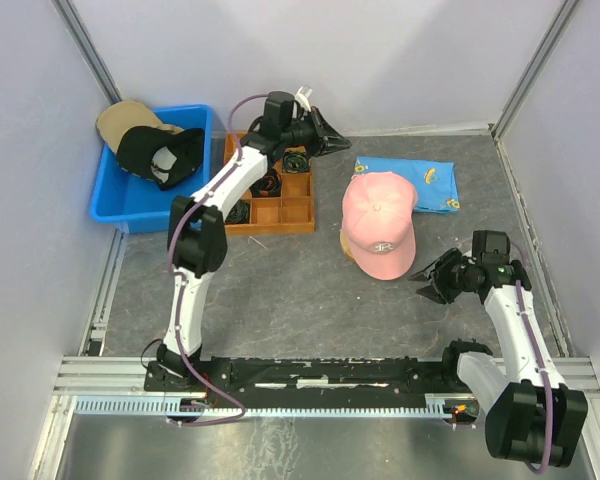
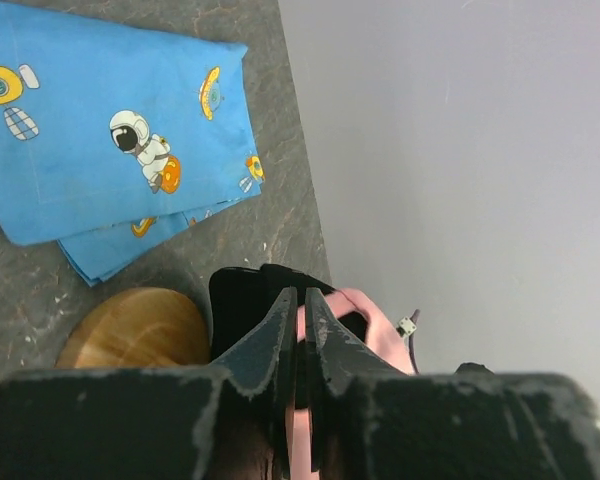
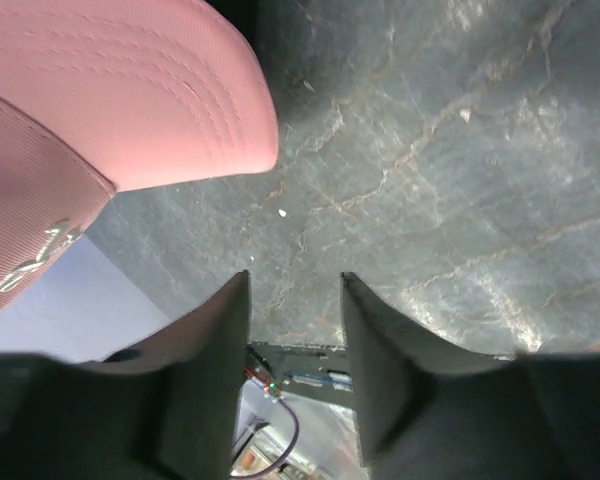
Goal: Stack the hats
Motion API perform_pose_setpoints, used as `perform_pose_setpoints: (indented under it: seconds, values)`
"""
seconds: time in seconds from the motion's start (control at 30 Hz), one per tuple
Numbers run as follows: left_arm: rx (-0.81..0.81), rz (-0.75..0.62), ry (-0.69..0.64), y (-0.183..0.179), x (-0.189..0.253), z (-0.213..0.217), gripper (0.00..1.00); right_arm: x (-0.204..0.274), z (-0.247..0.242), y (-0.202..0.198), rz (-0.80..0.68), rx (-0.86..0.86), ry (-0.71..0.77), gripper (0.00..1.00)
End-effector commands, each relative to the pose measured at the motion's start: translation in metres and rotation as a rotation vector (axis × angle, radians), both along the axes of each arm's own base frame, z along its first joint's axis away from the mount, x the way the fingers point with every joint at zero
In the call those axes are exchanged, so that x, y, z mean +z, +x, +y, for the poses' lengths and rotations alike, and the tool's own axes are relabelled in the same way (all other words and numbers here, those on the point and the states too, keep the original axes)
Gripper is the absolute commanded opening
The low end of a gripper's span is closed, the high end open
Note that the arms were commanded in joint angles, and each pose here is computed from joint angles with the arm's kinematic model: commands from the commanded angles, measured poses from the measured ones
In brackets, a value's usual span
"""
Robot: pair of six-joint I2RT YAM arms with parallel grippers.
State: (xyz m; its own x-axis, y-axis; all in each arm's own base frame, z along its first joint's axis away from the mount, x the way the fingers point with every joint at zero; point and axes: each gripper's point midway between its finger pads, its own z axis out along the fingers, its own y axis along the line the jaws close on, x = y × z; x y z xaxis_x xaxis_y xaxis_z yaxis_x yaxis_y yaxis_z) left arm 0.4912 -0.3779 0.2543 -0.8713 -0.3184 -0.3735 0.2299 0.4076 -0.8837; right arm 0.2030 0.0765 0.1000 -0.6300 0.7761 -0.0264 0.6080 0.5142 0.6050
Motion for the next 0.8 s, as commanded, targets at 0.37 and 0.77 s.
perform_pose_setpoints:
  seconds: [0.37,0.77]
  values:
    - [-0.184,0.059,-0.3,0.016,-0.011,-0.044,0.15,-0.013,0.077,0.045,-0.015,0.074,0.113,0.0]
    - [-0.206,0.146,-0.308,0.004,-0.054,-0.049,0.15,-0.03,0.071,0.083,-0.039,-0.011,0.011,0.0]
